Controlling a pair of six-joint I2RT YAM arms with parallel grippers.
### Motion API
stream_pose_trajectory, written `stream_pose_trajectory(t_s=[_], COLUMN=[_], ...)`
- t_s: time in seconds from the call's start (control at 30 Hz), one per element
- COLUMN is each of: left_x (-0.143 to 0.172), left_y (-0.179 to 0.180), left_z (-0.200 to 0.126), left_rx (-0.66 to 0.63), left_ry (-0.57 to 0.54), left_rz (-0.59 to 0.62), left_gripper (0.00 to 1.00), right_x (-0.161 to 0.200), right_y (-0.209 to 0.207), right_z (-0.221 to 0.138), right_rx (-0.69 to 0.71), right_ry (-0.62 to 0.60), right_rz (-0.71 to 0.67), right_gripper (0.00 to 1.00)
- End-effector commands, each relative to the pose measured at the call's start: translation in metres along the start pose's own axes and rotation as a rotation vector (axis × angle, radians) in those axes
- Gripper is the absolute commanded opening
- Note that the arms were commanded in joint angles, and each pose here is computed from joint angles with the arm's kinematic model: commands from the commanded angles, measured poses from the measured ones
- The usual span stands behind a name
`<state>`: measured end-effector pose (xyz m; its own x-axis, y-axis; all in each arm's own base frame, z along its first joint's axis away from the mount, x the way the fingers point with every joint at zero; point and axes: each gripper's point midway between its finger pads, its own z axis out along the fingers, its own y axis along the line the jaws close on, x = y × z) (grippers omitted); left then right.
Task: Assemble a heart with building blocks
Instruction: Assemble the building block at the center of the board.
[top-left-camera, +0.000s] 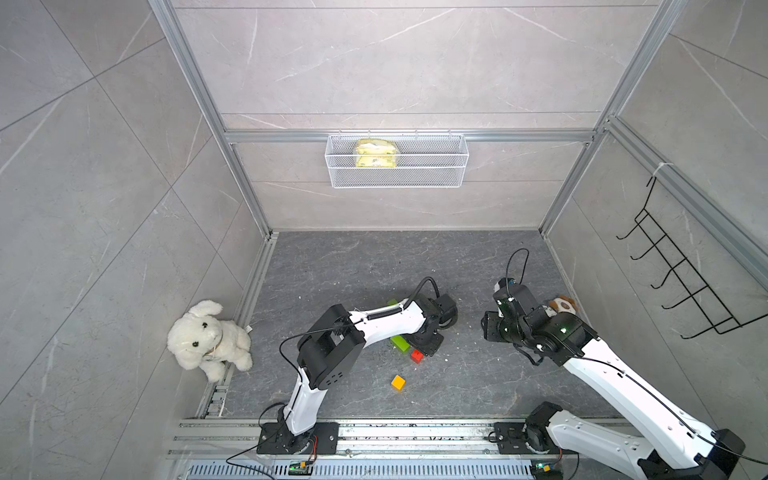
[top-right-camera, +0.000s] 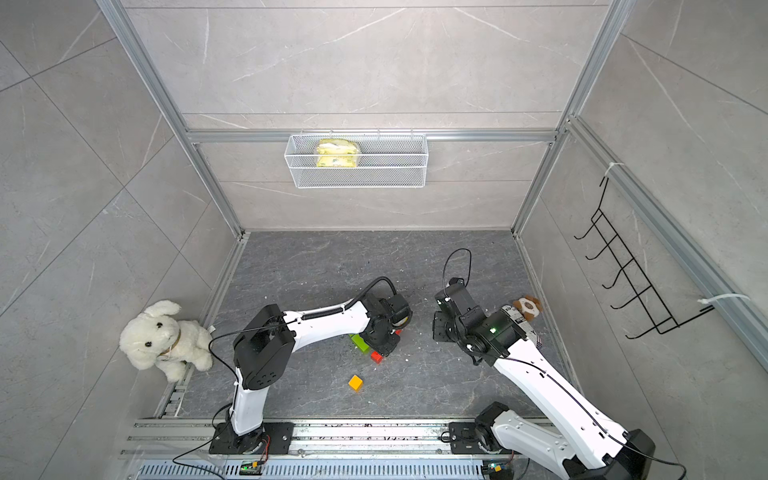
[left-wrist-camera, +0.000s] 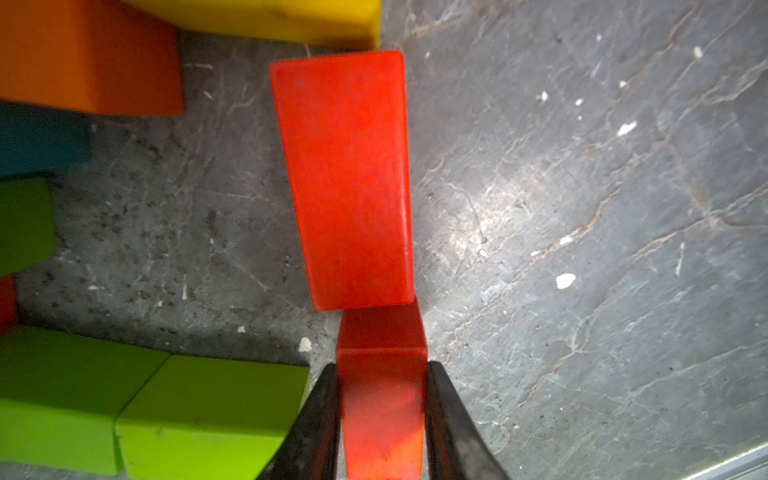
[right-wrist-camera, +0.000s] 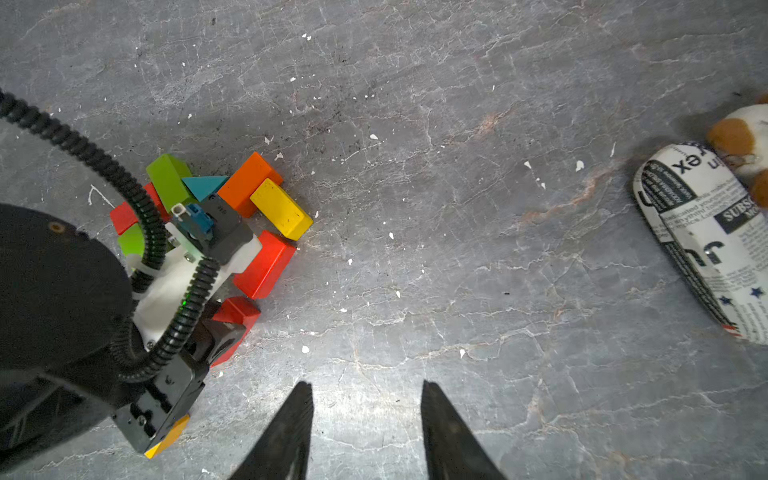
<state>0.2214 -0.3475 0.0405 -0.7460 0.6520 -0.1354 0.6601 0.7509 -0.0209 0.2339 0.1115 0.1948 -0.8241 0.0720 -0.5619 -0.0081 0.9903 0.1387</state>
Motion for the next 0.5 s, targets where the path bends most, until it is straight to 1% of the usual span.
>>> stream_pose_trajectory(t_s=[0.0,0.2,0.47], left_x=[-0.009,-0.013,-0.020], left_y=[0.003,0.008,0.004], left_z=[-0.003,-0.002,-0.002], left_rx=[-0.004,-0.007,0.010], left_ry=[-0.015,-0.017,-0.027], left_rz=[0.024,0.023,0.032], left_gripper=[0.30,0.30,0.30], right_x=[0.004,0.002,0.005], right_y=[-0.004,-0.003,-0.003], right_z=[0.000,0.000,0.002], right_rx=[0.013,0.008,0.008], right_ry=[0.012,0.011,0.018], right_rz=[0.001,0.002,0.004], right_gripper=[0.46,0.46,0.46])
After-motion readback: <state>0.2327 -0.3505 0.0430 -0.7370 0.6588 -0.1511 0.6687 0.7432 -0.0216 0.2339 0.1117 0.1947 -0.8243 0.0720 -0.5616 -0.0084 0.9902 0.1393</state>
